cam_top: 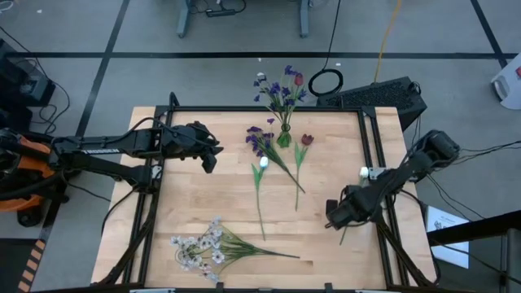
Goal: Sort flowers into vase by color
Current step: Put the right white tulip into the transparent flower vase
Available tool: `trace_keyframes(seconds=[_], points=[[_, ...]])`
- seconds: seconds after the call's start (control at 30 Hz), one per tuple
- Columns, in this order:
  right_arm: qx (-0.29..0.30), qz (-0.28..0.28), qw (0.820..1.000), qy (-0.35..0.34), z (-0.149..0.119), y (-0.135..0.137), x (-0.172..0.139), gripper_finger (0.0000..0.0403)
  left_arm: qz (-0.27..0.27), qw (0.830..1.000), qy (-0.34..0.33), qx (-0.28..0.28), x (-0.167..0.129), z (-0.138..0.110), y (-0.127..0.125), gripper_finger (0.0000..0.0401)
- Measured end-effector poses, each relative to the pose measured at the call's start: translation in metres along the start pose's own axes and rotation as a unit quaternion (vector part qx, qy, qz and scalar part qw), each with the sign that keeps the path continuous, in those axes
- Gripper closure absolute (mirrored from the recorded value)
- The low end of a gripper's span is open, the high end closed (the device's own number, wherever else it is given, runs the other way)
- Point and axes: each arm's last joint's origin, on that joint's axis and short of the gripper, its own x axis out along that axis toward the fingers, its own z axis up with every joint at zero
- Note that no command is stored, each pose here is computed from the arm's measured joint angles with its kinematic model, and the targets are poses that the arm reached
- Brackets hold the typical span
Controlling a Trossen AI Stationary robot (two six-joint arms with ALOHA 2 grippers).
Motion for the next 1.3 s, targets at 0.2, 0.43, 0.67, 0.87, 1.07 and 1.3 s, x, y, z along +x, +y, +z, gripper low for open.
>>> trace_keyframes(seconds=[0.2, 0.43, 0.67, 0.87, 1.07, 1.3], points=[[-0.020, 0.008, 1.000, 0.003, -0.002, 0.004, 0.022, 0.0289, -0.012, 1.000, 0.005, -0.013, 0.000, 0.000, -0.001, 0.0265], [-0.108, 0.054, 0.993, -0.018, -0.005, 0.010, 0.020, 0.0392, -0.031, 0.999, 0.014, -0.013, 0.000, -0.001, -0.002, 0.0265], [-0.203, 0.242, 0.939, -0.137, -0.014, 0.032, -0.015, 0.0401, -0.042, 0.999, -0.006, -0.018, 0.000, 0.003, -0.004, 0.0265], [-0.235, 0.360, 0.845, -0.318, -0.006, 0.047, -0.059, 0.0402, -0.067, 0.996, -0.052, -0.026, -0.001, 0.013, -0.008, 0.0265], [-0.281, 0.415, 0.758, -0.418, 0.011, 0.066, -0.107, 0.0402, -0.113, 0.986, -0.119, -0.016, -0.005, 0.026, -0.015, 0.0265], [-0.339, 0.509, 0.623, -0.488, 0.035, 0.094, -0.157, 0.0403, -0.209, 0.949, -0.229, 0.047, -0.008, 0.049, -0.029, 0.0265]])
